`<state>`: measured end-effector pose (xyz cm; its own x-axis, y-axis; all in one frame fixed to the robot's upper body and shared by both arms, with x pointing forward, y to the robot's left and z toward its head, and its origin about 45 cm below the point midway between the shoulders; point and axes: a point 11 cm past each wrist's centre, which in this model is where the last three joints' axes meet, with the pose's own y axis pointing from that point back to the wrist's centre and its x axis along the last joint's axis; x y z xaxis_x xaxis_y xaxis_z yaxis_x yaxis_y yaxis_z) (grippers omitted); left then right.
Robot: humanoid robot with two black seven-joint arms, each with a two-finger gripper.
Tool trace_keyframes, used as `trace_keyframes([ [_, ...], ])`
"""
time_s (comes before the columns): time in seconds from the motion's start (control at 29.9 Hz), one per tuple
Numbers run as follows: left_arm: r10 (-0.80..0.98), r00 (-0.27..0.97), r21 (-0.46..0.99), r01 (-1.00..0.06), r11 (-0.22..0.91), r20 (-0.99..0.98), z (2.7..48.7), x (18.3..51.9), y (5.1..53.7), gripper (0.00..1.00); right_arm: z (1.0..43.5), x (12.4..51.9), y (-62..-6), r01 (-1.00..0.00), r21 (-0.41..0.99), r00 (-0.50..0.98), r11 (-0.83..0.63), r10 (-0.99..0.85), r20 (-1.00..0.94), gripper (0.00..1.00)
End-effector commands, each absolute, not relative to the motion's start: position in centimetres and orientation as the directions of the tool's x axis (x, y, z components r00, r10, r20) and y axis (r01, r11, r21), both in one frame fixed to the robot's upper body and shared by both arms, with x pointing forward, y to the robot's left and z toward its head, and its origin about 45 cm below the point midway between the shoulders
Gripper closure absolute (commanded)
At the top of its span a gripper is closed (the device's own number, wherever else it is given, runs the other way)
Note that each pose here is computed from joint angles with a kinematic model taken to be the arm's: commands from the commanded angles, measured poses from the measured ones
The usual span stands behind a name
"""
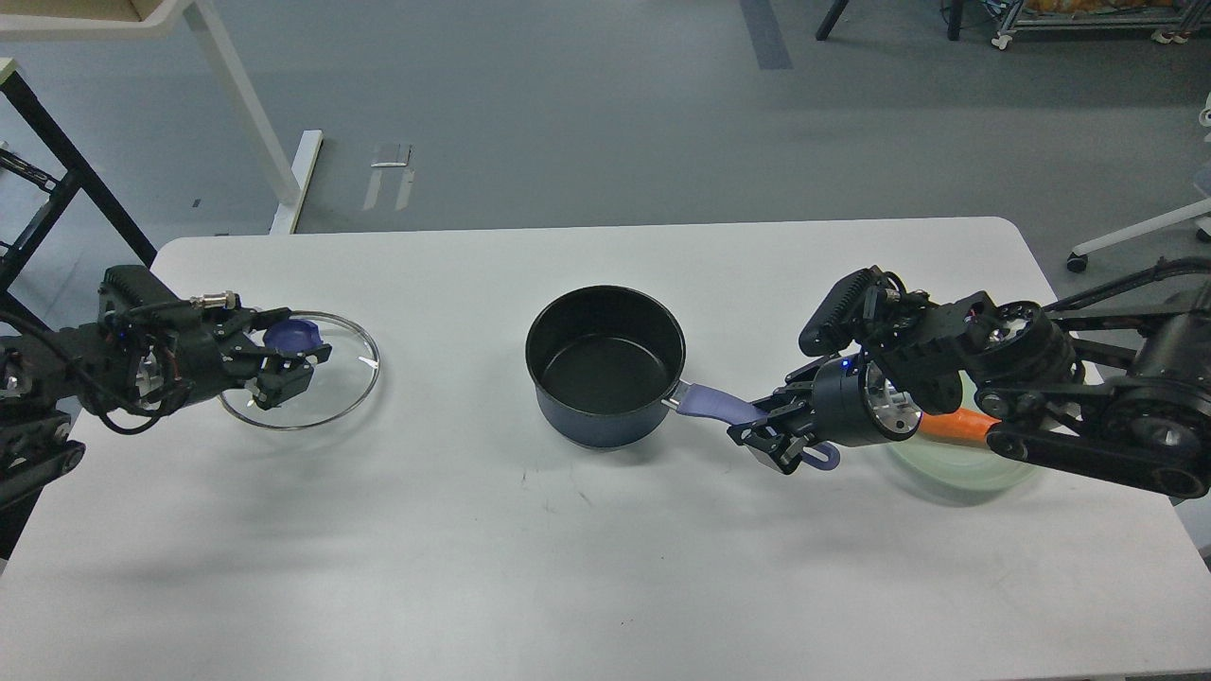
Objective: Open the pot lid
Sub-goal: 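Lower the glass lid onto the table and open the left gripper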
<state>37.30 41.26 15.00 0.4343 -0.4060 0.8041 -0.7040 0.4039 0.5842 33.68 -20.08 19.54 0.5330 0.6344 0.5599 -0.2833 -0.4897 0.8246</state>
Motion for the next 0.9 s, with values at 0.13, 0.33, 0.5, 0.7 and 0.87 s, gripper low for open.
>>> trace_keyframes([
  [0.13, -0.399, 0.457, 0.599, -0.699, 0.391, 0.795, 13.1, 35.7, 42.1, 0.50, 19.6, 33.7, -20.2, -0.283, 0.826, 0.534, -0.488, 0.635, 0.558, 0.77],
  [0.33, -0.389, 0.457, 0.592, -0.704, 0.392, 0.800, 13.0, 35.7, 42.0, 0.31, 19.6, 33.7, -20.2, -0.283, 0.826, 0.534, -0.488, 0.635, 0.558, 0.77],
  [0.5, -0.362, 0.452, 0.572, -0.722, 0.388, 0.815, 13.5, 36.1, 42.1, 0.13, 19.6, 33.7, -20.2, -0.285, 0.825, 0.534, -0.488, 0.634, 0.560, 0.67],
  [0.7, -0.281, 0.449, 0.528, -0.761, 0.377, 0.848, 14.2, 36.8, 42.0, 0.07, 19.9, 33.9, -20.1, -0.290, 0.817, 0.553, -0.499, 0.609, 0.568, 0.37],
  [0.87, -0.073, 0.384, 0.385, -0.859, 0.336, 0.920, 18.5, 40.1, 41.8, 0.01, 22.9, 35.5, -19.7, -0.346, 0.748, 0.608, -0.566, 0.473, 0.638, 0.05],
])
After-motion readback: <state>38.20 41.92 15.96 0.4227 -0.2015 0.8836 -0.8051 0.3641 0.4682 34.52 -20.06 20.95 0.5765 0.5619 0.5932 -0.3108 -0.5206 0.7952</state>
